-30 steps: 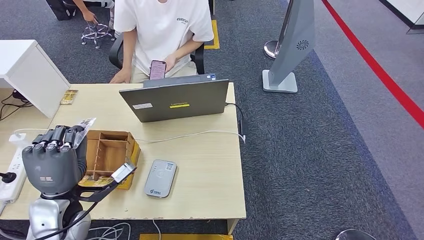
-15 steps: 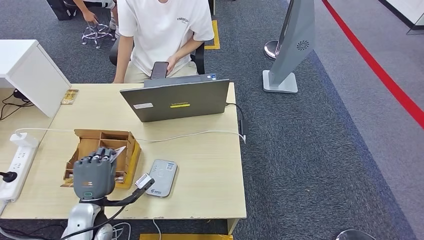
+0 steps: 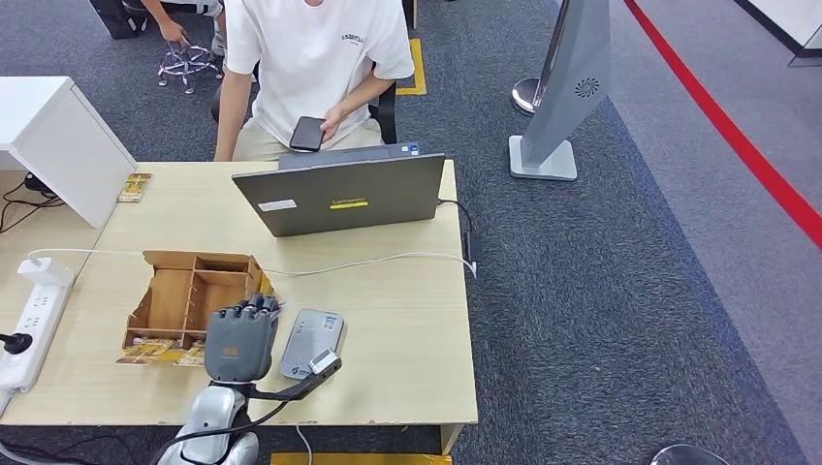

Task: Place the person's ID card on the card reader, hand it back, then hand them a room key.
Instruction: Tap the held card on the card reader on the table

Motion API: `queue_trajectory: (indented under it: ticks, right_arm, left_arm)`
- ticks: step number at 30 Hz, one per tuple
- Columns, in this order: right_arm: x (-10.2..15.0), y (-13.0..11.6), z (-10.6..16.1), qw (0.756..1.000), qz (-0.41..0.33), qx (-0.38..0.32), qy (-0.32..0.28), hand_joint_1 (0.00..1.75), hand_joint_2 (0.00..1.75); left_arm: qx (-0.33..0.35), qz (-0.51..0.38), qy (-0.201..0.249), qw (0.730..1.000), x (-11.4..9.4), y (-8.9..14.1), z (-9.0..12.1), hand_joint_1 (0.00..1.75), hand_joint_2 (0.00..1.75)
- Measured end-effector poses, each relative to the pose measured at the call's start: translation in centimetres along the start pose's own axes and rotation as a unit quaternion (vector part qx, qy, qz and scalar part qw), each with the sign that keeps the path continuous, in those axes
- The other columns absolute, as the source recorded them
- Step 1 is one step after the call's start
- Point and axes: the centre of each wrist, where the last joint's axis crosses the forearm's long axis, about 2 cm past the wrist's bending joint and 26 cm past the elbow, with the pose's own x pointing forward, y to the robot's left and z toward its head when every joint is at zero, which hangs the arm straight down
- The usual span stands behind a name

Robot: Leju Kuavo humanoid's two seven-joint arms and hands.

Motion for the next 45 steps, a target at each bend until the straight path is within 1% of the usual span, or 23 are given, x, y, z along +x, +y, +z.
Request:
queue_trajectory:
  ticks: [11, 20, 29, 40, 43, 45]
  right_arm:
    - [-0.1, 0.0, -0.2, 1.0, -0.001, 0.005, 0.001, 0.0, 1.75]
    - [-0.2, -0.1, -0.3, 1.0, 0.0, 0.004, 0.001, 0.0, 1.75]
    - [-0.2, -0.1, -0.3, 1.0, -0.001, 0.004, 0.002, 0.0, 1.75]
    - [-0.3, -0.1, -0.3, 1.0, -0.001, 0.006, 0.003, 0.0, 1.75]
    - [-0.4, -0.1, -0.3, 1.0, 0.003, 0.006, 0.005, 0.0, 1.75]
    - [-0.4, -0.1, -0.3, 1.0, 0.007, 0.006, 0.005, 0.0, 1.75]
  left_arm:
    - [-0.022, 0.011, -0.017, 1.0, 1.3, -0.8, 0.5, 1.75, 1.75]
    - [-0.066, 0.024, -0.031, 0.997, 2.7, -2.4, 1.7, 1.75, 1.75]
    - [-0.096, 0.032, -0.033, 0.994, 3.6, -3.4, 2.1, 1.75, 1.75]
    - [-0.094, 0.03, -0.029, 0.995, 3.5, -3.4, 1.7, 1.75, 1.75]
    - [-0.061, 0.02, -0.017, 0.998, 2.6, -2.5, 0.6, 1.75, 1.75]
    - [-0.024, 0.006, -0.01, 1.0, 1.2, -1.1, -1.1, 1.75, 1.75]
